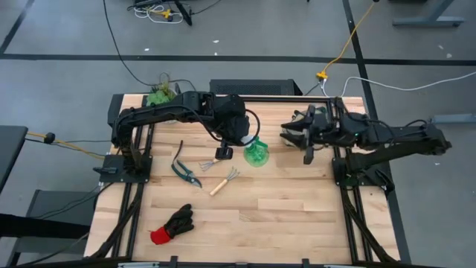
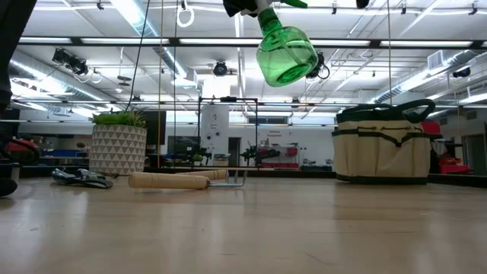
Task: Pick & Place Garden tools in Gardening bag
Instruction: Put the green spray bottle into the brown gardening bag
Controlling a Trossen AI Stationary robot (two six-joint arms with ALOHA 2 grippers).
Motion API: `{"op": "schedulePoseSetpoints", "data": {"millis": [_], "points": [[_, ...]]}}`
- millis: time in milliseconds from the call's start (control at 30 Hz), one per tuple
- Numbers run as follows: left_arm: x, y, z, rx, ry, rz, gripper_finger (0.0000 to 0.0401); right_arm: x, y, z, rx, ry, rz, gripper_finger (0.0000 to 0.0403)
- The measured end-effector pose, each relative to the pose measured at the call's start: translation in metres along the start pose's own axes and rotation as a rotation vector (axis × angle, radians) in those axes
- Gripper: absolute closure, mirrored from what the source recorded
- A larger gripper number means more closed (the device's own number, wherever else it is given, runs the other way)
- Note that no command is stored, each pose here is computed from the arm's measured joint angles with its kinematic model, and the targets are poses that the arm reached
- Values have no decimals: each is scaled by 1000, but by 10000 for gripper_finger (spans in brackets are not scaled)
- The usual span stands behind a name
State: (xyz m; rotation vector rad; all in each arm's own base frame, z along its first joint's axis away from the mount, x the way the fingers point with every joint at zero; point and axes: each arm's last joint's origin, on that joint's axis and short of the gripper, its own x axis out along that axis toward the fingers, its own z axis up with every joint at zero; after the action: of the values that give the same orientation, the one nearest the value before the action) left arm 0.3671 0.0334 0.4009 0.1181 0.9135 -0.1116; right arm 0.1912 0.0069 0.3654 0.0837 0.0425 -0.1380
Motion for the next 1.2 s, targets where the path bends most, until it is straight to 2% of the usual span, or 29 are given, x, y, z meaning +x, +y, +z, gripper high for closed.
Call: {"op": "schedulePoseSetpoints", "data": {"millis": [233,367,533,900,1200], "points": [[0,0,0,-10,0,0,344,16,3,-7,53,31,3,153],[0,0,0,-10,1,0,344,22,4,-10,95,38,9,121],[0,0,0,-9,1,0,344,27,6,-8,127,61,41,113],[0,0,0,-9,1,0,344,41,12,18,80,185,38,113],[0,0,0,-10,1,0,343,58,15,8,74,239,53,113]]}}
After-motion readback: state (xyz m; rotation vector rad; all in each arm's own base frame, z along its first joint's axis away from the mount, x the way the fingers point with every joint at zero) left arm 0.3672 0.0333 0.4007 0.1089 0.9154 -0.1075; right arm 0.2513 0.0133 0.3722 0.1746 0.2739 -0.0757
